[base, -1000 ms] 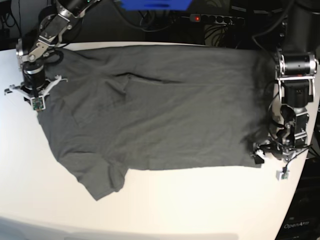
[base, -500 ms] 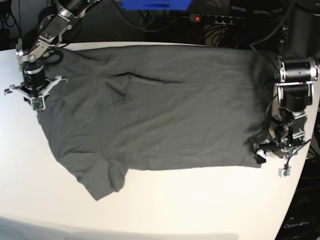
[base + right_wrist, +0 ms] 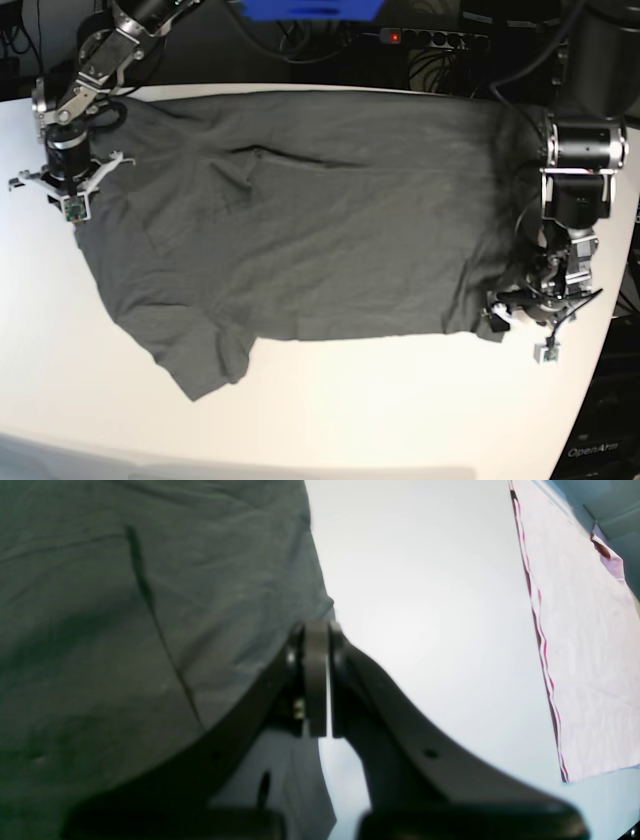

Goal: Fold the T-shirt properly

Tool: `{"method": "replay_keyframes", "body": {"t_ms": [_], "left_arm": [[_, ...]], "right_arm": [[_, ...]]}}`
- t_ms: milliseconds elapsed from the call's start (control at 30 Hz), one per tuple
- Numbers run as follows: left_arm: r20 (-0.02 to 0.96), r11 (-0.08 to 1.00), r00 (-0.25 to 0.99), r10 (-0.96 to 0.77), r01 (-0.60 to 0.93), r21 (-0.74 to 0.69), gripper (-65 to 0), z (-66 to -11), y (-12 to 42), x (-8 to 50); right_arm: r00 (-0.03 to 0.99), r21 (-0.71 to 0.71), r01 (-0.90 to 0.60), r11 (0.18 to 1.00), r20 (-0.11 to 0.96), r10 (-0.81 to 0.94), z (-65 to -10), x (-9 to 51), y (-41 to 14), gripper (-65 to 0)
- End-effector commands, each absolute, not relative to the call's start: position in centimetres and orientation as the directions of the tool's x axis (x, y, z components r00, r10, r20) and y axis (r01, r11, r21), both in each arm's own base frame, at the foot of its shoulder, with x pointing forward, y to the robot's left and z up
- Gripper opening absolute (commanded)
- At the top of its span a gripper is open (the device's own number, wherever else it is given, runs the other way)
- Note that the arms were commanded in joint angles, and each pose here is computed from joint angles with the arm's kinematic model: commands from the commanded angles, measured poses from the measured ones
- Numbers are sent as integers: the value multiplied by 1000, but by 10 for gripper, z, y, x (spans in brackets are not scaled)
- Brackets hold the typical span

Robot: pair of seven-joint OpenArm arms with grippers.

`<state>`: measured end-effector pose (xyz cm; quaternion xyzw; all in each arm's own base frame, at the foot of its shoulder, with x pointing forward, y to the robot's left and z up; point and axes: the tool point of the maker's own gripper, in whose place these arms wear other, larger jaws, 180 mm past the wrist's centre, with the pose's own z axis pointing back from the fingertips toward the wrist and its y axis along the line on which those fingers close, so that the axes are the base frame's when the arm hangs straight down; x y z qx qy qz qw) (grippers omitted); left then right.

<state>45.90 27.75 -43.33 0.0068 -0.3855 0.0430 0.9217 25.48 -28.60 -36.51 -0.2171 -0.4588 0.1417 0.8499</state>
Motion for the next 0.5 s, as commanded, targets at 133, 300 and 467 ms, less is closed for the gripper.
{"method": "replay_keyframes", "body": {"t_ms": [133, 300, 467], "left_arm": [[702, 997, 708, 77, -67, -41, -160, -428, 271, 464], [705, 997, 707, 57, -9, -72, -160, -427, 261, 464], [708, 997, 704, 58, -12, -70, -160, -427, 262, 465]], "right_arm": [[488, -506, -26, 862, 746, 453, -350, 265, -286, -650], [476, -504, -42, 863, 749, 461, -349, 269, -279, -650], [468, -502, -58, 863, 750, 468, -349, 273, -273, -650]]}}
